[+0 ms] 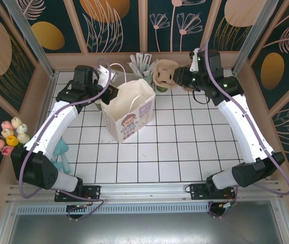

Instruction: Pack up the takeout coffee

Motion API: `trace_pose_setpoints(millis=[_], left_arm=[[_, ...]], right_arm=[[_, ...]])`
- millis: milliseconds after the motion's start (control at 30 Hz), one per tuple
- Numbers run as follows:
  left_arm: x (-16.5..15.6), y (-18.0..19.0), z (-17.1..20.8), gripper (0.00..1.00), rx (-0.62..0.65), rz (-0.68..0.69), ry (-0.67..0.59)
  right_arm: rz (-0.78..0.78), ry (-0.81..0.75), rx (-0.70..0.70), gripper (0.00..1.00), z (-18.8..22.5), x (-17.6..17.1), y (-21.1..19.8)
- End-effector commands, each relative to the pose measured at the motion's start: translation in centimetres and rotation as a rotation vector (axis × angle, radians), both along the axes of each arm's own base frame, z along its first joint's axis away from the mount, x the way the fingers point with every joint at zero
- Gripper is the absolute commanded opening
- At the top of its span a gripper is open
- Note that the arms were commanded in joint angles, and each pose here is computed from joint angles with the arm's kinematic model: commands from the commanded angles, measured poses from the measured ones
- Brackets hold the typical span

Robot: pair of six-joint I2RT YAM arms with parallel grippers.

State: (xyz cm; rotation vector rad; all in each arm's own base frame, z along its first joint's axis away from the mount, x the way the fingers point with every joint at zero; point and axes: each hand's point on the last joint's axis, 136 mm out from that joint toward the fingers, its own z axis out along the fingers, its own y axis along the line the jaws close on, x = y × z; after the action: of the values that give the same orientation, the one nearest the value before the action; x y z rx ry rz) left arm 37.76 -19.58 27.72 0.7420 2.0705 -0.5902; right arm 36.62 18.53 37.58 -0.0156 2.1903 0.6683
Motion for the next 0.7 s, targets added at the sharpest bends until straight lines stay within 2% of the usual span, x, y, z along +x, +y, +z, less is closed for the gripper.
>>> trace_pose_setpoints(millis=[0, 200, 433, 667], left_arm=[[-2.3, -1.9, 2.0, 0.00, -0.087, -0.142, -0.011], [-3.7, -3.4, 3.3, 0.00, -0.133, -0.222, 0.005], [-3.5, -5.0, 1.3, 0.00, -0.105, -0.245, 0.044], [-2.8, -5.2, 1.1, 0.00, -0.085, -0.222, 0.041]], right_arm=[[0.113, -0.055, 0.112, 0.33, 3.8, -0.6, 2.2], [0.300, 0.003, 0.236, 0.33, 4.8, -2.1, 5.8], [0.517, 0.096, 0.394, 0.32, 5.6, -5.0, 9.6], [0.611, 0.223, 0.459, 0.32, 4.1, -7.3, 12.1]])
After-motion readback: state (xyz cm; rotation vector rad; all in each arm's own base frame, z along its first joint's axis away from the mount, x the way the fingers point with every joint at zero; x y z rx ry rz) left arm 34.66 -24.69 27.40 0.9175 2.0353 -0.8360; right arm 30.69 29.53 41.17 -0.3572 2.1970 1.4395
